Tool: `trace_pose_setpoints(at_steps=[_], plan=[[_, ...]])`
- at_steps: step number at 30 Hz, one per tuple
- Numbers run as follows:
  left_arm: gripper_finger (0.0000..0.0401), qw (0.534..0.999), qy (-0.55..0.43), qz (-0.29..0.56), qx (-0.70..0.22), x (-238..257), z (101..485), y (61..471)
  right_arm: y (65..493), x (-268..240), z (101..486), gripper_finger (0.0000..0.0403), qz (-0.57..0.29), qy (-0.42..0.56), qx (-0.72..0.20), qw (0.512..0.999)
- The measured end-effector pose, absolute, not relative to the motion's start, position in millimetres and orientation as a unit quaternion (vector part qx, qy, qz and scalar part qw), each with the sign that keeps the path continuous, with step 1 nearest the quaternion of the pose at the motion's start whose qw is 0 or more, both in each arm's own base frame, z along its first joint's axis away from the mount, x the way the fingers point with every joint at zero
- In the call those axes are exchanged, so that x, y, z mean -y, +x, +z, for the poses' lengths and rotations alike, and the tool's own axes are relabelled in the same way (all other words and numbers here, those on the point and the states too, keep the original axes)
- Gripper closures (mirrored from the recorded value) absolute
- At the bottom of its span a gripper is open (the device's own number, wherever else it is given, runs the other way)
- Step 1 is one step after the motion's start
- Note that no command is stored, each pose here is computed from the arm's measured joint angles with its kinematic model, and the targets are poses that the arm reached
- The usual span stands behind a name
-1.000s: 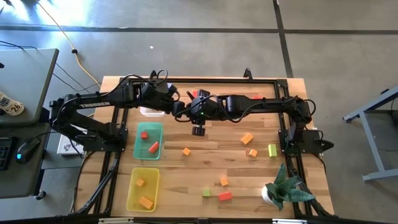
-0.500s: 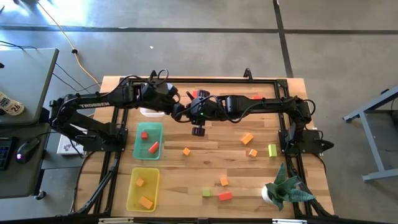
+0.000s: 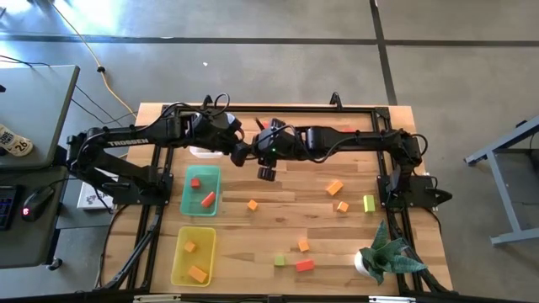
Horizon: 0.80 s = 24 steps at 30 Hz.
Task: Sort & place blocks by color
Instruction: Put the green rectangular block into the transparent bin
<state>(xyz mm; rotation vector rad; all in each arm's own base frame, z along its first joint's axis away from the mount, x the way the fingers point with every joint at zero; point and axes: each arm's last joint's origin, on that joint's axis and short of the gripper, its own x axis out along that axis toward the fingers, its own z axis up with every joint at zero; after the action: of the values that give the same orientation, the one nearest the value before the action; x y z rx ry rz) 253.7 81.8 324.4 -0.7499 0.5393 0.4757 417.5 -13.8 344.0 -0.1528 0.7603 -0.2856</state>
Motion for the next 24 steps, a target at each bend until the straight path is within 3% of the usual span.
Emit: trace_pose_setpoints(at_steps=[12, 24], plan=[[0.0361, 0.864, -0.311, 0.277, -0.284, -116, 319, 235, 415, 46, 344, 0.0167, -0.175, -0.036, -0.369, 0.912], [0.0361, 0.785, -0.245, 0.409, -0.396, -157, 303, 188, 411, 72, 344, 0.0164, -0.215, 0.007, -0.363, 0.907]])
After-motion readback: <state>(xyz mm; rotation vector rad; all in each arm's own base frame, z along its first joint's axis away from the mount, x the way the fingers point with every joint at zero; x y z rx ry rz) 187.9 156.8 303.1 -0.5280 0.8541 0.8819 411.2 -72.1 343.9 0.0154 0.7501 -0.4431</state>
